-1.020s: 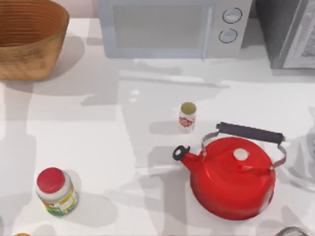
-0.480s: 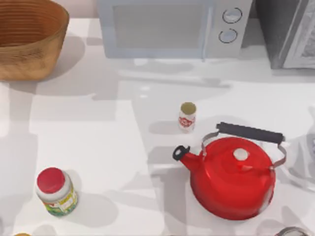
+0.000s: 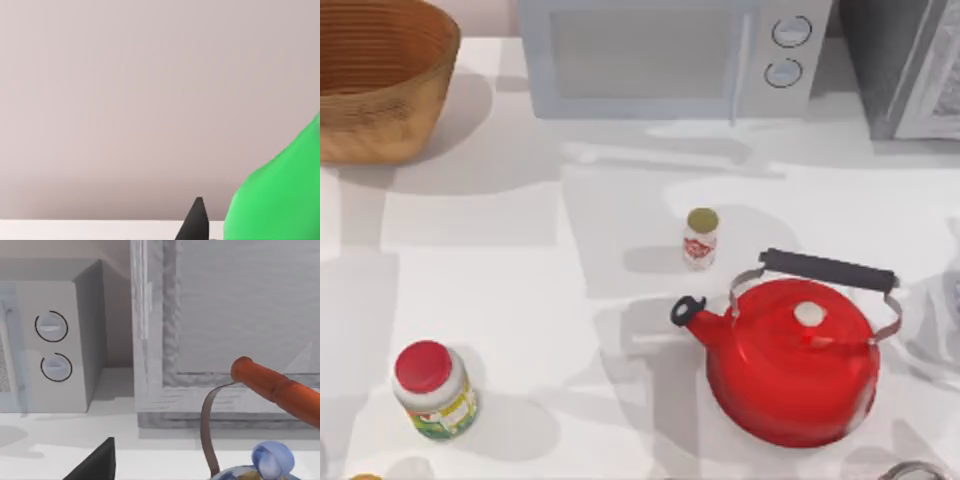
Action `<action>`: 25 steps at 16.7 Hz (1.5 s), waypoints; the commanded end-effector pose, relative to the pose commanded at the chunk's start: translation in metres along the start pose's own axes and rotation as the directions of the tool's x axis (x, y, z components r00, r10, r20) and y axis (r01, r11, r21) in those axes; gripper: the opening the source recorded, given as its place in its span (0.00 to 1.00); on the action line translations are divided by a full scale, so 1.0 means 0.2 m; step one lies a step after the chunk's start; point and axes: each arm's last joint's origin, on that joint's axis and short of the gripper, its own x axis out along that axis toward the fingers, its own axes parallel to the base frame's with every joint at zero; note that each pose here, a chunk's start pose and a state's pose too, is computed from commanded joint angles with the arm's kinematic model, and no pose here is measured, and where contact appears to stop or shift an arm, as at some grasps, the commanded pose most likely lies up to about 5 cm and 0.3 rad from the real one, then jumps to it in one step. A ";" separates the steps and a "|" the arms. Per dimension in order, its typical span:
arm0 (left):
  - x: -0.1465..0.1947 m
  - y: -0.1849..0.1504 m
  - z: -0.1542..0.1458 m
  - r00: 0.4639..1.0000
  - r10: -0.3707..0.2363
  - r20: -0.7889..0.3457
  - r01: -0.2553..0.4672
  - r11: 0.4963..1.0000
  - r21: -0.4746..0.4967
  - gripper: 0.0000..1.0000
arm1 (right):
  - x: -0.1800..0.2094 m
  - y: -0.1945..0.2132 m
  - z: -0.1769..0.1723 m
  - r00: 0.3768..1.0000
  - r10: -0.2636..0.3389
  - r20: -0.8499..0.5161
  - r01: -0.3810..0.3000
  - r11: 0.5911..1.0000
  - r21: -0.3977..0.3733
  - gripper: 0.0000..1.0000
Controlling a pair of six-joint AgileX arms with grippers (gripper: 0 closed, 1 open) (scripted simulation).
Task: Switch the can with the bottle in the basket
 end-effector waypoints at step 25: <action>0.12 -0.01 -0.07 1.000 -0.003 0.001 0.003 1.000 0.000 1.00 | 0.00 0.00 0.00 1.000 0.000 0.000 0.000 1.000 0.000 1.00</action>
